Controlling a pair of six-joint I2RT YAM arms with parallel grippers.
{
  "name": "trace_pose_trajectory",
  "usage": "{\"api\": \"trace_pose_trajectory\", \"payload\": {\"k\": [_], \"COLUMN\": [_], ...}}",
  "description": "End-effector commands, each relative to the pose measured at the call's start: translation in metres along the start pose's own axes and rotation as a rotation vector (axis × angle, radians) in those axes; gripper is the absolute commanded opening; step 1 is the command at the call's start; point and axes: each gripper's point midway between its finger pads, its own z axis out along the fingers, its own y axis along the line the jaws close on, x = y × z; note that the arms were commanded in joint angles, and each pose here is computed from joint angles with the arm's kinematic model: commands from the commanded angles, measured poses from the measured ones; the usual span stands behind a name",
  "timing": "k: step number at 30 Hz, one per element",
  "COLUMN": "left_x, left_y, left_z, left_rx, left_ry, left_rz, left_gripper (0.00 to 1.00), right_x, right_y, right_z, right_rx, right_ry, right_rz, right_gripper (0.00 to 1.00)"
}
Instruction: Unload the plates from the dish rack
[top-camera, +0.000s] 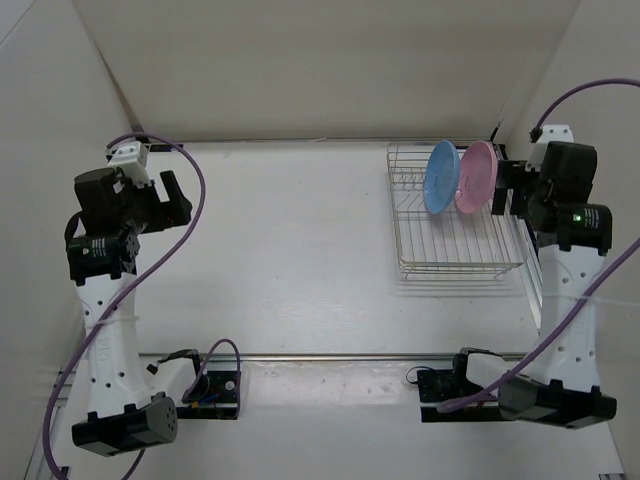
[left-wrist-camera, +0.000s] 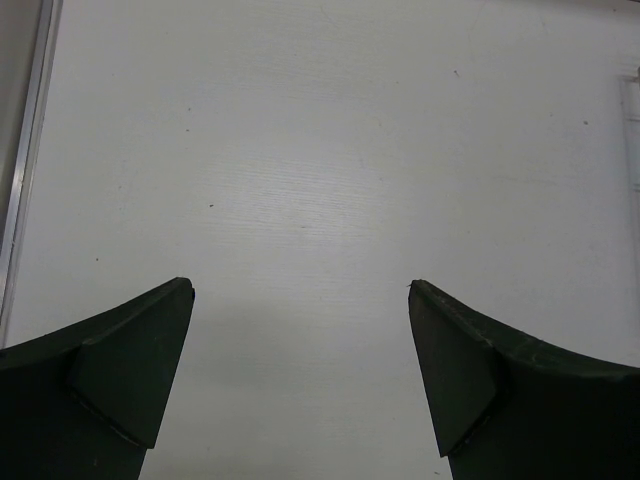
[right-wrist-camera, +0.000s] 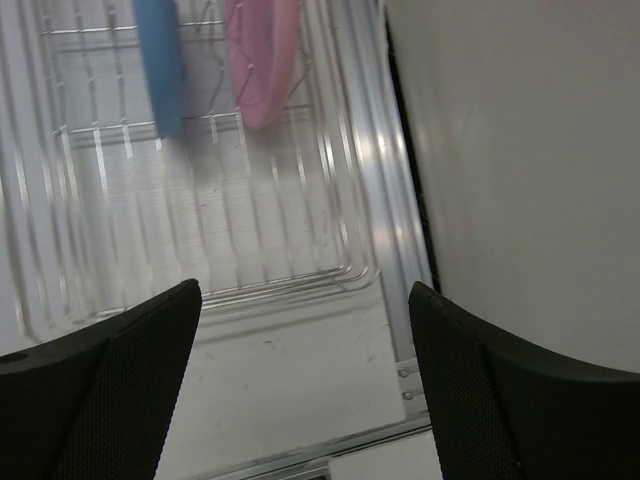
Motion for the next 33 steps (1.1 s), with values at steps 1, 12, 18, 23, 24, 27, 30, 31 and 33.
{"api": "trace_pose_trajectory", "payload": {"k": [1, 12, 18, 23, 24, 27, 30, 31, 33], "left_x": [0.009, 0.037, 0.047, 0.051, 0.057, 0.068, 0.073, 0.075, 0.072], "left_y": [-0.001, 0.029, 0.035, 0.039, 0.038, 0.031, 0.029, 0.03, 0.03], "left_z": [-0.003, 0.009, 0.016, 0.028, 0.032, 0.044, 0.05, 0.053, 0.055], "left_rx": [0.013, -0.114, -0.134, -0.133, -0.122, -0.054, -0.029, -0.028, -0.028], "left_ry": [0.009, 0.062, 0.09, 0.107, 0.128, 0.175, 0.2, 0.213, 0.214], "left_rz": [0.022, 0.092, 0.097, 0.103, 0.108, 0.113, 0.116, 0.113, 0.113], "left_gripper": [1.0, 1.0, 1.0, 1.0, 1.0, 1.0, 1.0, 1.0, 1.0], "right_x": [-0.042, -0.083, -0.09, -0.092, -0.092, -0.088, -0.088, -0.092, -0.089], "right_y": [-0.041, -0.034, -0.016, -0.002, -0.001, 0.004, 0.009, 0.007, 0.006], "right_z": [0.007, 0.104, 0.15, 0.176, 0.185, 0.203, 0.216, 0.218, 0.226], "right_rx": [0.209, 0.211, 0.181, 0.185, 0.184, 0.191, 0.202, 0.214, 0.232], "right_ry": [-0.068, -0.012, 0.014, 0.026, 0.032, 0.053, 0.064, 0.055, 0.065], "right_rz": [-0.081, -0.198, -0.251, -0.308, -0.31, -0.332, -0.354, -0.35, -0.352], "right_gripper": [0.87, 0.83, 0.84, 0.84, 0.83, 0.82, 0.79, 0.78, 0.75]}}
